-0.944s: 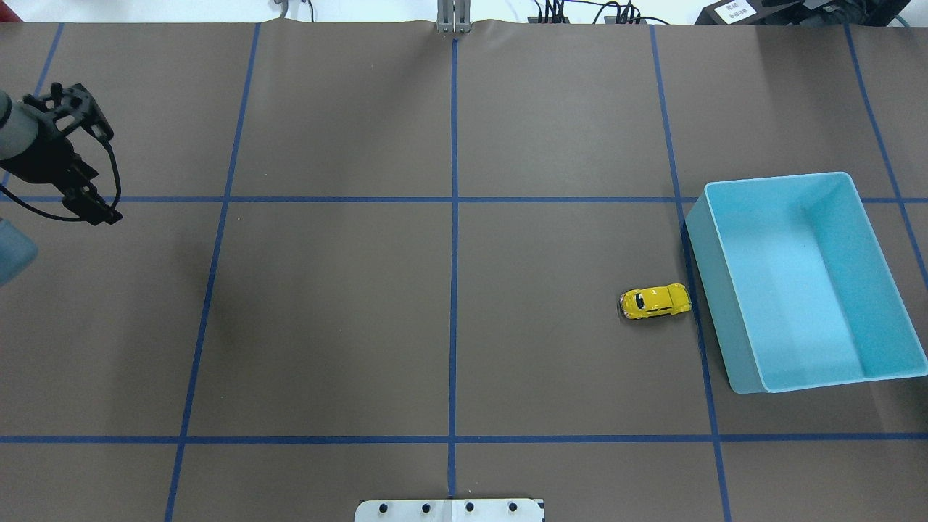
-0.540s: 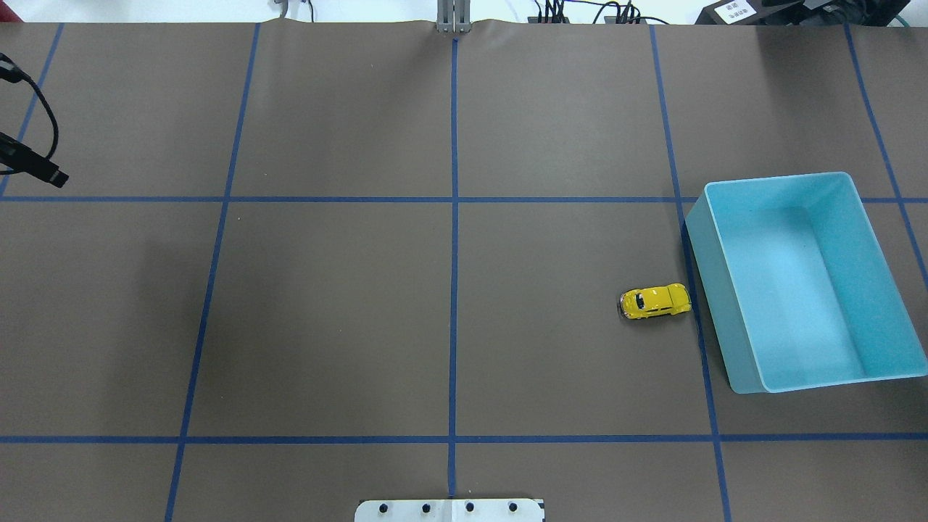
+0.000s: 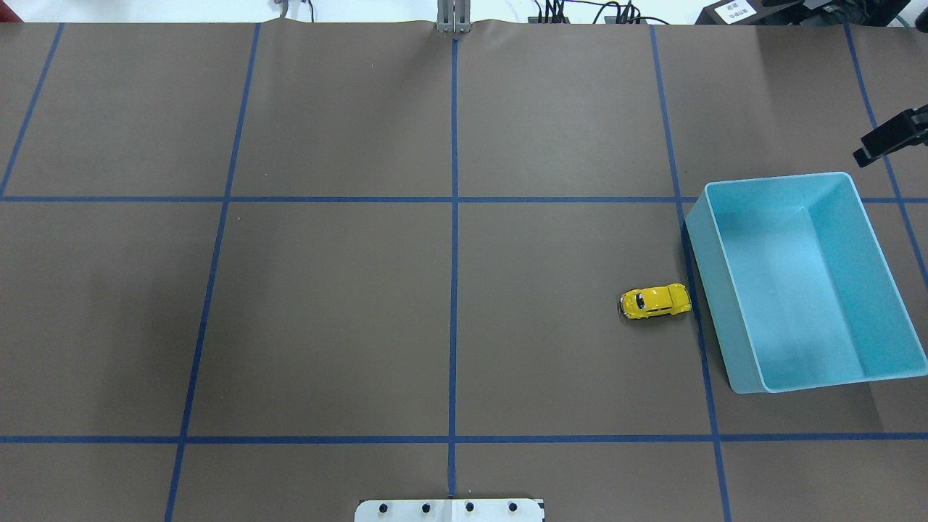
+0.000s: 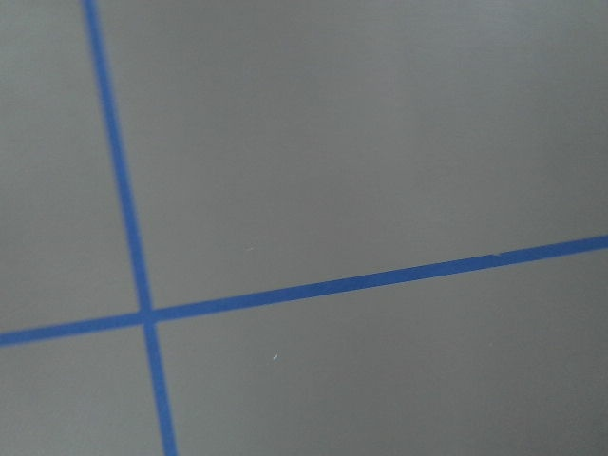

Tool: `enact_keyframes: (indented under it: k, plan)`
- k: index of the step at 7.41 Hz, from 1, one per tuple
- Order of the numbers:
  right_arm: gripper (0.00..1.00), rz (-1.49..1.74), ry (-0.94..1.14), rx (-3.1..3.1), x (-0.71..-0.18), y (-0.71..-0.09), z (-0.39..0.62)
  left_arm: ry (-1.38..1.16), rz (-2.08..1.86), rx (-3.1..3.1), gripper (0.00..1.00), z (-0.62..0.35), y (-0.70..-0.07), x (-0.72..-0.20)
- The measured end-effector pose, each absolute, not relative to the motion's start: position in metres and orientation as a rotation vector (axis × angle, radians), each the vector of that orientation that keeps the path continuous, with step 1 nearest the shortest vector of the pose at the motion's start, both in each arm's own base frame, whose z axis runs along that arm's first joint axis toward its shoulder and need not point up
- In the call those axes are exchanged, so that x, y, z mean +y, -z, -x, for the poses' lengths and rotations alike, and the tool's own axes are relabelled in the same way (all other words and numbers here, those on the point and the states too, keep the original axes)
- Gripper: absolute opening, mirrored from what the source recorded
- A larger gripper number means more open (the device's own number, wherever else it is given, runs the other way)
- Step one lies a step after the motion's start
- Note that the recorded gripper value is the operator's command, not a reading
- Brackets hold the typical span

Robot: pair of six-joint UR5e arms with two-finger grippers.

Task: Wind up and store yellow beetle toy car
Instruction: 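Move the right gripper over the yellow car beside the bin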

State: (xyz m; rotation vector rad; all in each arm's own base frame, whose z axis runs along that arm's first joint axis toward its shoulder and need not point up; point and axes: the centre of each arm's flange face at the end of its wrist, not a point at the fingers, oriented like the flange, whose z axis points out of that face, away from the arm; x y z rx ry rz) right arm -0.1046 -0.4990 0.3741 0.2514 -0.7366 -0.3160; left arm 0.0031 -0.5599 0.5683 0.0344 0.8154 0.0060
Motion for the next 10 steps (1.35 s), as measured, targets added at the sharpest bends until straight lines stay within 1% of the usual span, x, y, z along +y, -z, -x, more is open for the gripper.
enact_keyframes:
  k: [1, 3, 5, 7, 8, 10]
  plan:
    - [1.00, -0.313, 0.426, -0.760, -0.475, -0.340, 0.129, 0.051, -0.017, 0.809, 1.00, 0.024, -0.581, -0.552]
    - [1.00, -0.424, 0.708, -0.765, -0.440, -0.309, 0.164, 0.101, -0.001, 0.799, 1.00, 0.052, -0.601, -0.538]
    - [1.00, -0.530, 1.035, -0.674, -0.434, -0.316, 0.187, 0.045, -0.024, 0.788, 1.00, 0.063, -0.611, -0.531]
    - [1.00, -0.619, 1.299, -0.620, -0.445, -0.339, 0.220, 0.028, -0.022, 0.773, 1.00, 0.067, -0.622, -0.522]
    - [1.00, -0.653, 1.368, -0.621, -0.447, -0.348, 0.239, 0.025, -0.026, 0.745, 1.00, 0.069, -0.624, -0.521]
    - [1.00, -0.654, 1.441, -0.644, -0.439, -0.358, 0.275, 0.018, -0.036, 0.723, 1.00, 0.069, -0.622, -0.522]
